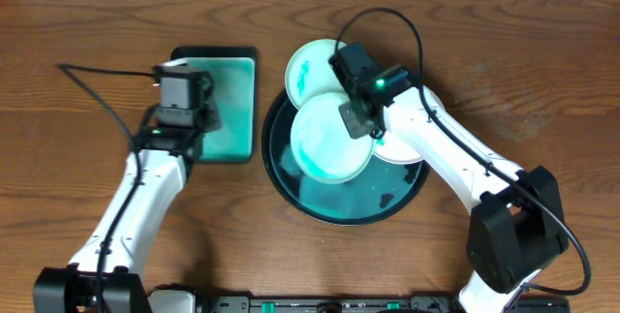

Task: Clean dirty plates on tray and stack at the side
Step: 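Move the sponge back over the basin with the left gripper, then lift the mint plate off the tray with the right gripper, then carry the mint plate right and set it on the table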

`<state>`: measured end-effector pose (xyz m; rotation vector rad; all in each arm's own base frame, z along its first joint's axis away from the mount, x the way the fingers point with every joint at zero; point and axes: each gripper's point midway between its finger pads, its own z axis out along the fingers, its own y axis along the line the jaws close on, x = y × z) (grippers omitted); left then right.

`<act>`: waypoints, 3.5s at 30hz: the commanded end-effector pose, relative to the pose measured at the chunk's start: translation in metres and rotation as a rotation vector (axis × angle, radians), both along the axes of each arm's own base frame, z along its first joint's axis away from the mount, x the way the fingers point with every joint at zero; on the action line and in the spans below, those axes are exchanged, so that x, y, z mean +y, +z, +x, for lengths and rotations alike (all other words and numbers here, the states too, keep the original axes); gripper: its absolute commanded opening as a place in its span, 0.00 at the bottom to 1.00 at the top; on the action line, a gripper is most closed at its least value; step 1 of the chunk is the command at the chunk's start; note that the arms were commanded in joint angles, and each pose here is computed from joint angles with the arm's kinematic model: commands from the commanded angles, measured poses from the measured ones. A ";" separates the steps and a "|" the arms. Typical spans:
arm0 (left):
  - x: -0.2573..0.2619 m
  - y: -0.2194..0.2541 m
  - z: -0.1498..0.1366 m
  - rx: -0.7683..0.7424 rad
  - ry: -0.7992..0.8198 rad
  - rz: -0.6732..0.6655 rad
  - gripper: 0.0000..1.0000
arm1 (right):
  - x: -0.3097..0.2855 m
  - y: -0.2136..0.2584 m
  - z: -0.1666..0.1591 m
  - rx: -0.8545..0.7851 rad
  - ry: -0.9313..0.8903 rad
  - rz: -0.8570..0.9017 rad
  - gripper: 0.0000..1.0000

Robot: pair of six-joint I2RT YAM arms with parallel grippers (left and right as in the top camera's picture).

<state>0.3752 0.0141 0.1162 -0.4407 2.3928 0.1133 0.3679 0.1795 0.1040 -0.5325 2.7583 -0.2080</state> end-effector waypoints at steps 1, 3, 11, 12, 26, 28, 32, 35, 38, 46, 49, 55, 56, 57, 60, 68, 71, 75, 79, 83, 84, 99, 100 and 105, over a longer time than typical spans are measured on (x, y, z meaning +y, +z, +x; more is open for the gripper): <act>0.032 0.001 -0.002 -0.010 0.118 0.005 0.07 | -0.004 0.033 0.020 -0.127 0.061 -0.150 0.01; 0.042 0.001 -0.004 -0.009 0.142 -0.010 0.07 | -0.004 0.048 0.026 -0.183 0.101 -0.230 0.01; 0.027 -0.004 0.000 -0.011 0.058 -0.199 0.07 | -0.007 0.104 0.037 -0.401 0.207 -0.633 0.01; 0.027 -0.004 0.000 -0.010 0.058 -0.199 0.07 | -0.002 0.106 0.036 -0.409 0.231 -0.652 0.01; 0.027 -0.004 0.000 -0.009 0.058 -0.200 0.07 | 0.063 0.158 0.017 -0.590 0.445 -0.933 0.01; 0.027 -0.004 0.000 -0.009 0.058 -0.200 0.07 | 0.067 0.162 0.016 -0.597 0.457 -0.956 0.01; 0.027 -0.004 0.000 -0.009 0.058 -0.200 0.07 | 0.071 0.165 0.014 -0.606 0.469 -0.975 0.01; 0.027 -0.004 0.000 -0.009 0.058 -0.200 0.07 | 0.070 0.167 0.014 -0.607 0.466 -0.986 0.01; 0.027 -0.004 0.000 -0.009 0.058 -0.200 0.07 | 0.070 0.167 0.014 -0.607 0.466 -0.985 0.01; 0.027 -0.004 0.000 -0.009 0.058 -0.200 0.07 | 0.070 0.167 0.014 -0.607 0.466 -0.986 0.01; 0.027 -0.004 0.000 -0.009 0.058 -0.200 0.07 | 0.070 0.167 0.014 -0.606 0.468 -0.987 0.01; 0.027 -0.004 0.000 -0.009 0.058 -0.200 0.07 | 0.070 0.167 0.014 -0.605 0.468 -0.988 0.01; 0.027 -0.004 0.000 -0.009 0.058 -0.200 0.07 | 0.070 0.167 0.014 -0.606 0.468 -0.988 0.01; 0.027 -0.004 0.000 -0.009 0.058 -0.200 0.07 | 0.070 0.167 0.014 -0.605 0.468 -0.988 0.01; 0.027 -0.004 0.000 -0.009 0.058 -0.200 0.07 | 0.070 0.167 0.014 -0.605 0.468 -0.988 0.01; 0.027 -0.004 0.000 -0.009 0.058 -0.200 0.07 | 0.078 0.153 0.014 -0.596 0.495 -0.887 0.01; 0.027 -0.004 0.000 -0.008 0.059 -0.200 0.07 | 0.093 0.120 0.006 -0.498 0.626 -0.742 0.01; 0.026 -0.006 -0.003 0.006 0.057 -0.205 0.07 | 0.092 0.116 0.007 -0.481 0.634 -0.720 0.01; 0.025 -0.007 -0.003 0.009 0.056 -0.207 0.07 | 0.070 0.161 0.027 -0.590 0.498 -0.937 0.01; 0.025 -0.007 -0.004 0.009 0.056 -0.207 0.07 | 0.070 0.161 0.039 -0.599 0.509 -0.902 0.01; 0.025 -0.007 -0.004 0.010 0.056 -0.207 0.07 | 0.072 0.152 0.038 -0.582 0.533 -0.859 0.01; 0.025 -0.007 -0.004 0.009 0.056 -0.207 0.07 | 0.051 0.130 0.078 -0.493 0.473 -0.276 0.01; 0.025 -0.007 -0.004 0.009 0.056 -0.207 0.08 | 0.047 0.132 0.083 -0.466 0.460 -0.170 0.01; 0.025 -0.007 -0.004 0.009 0.056 -0.207 0.07 | 0.000 0.148 0.102 -0.360 0.326 0.287 0.01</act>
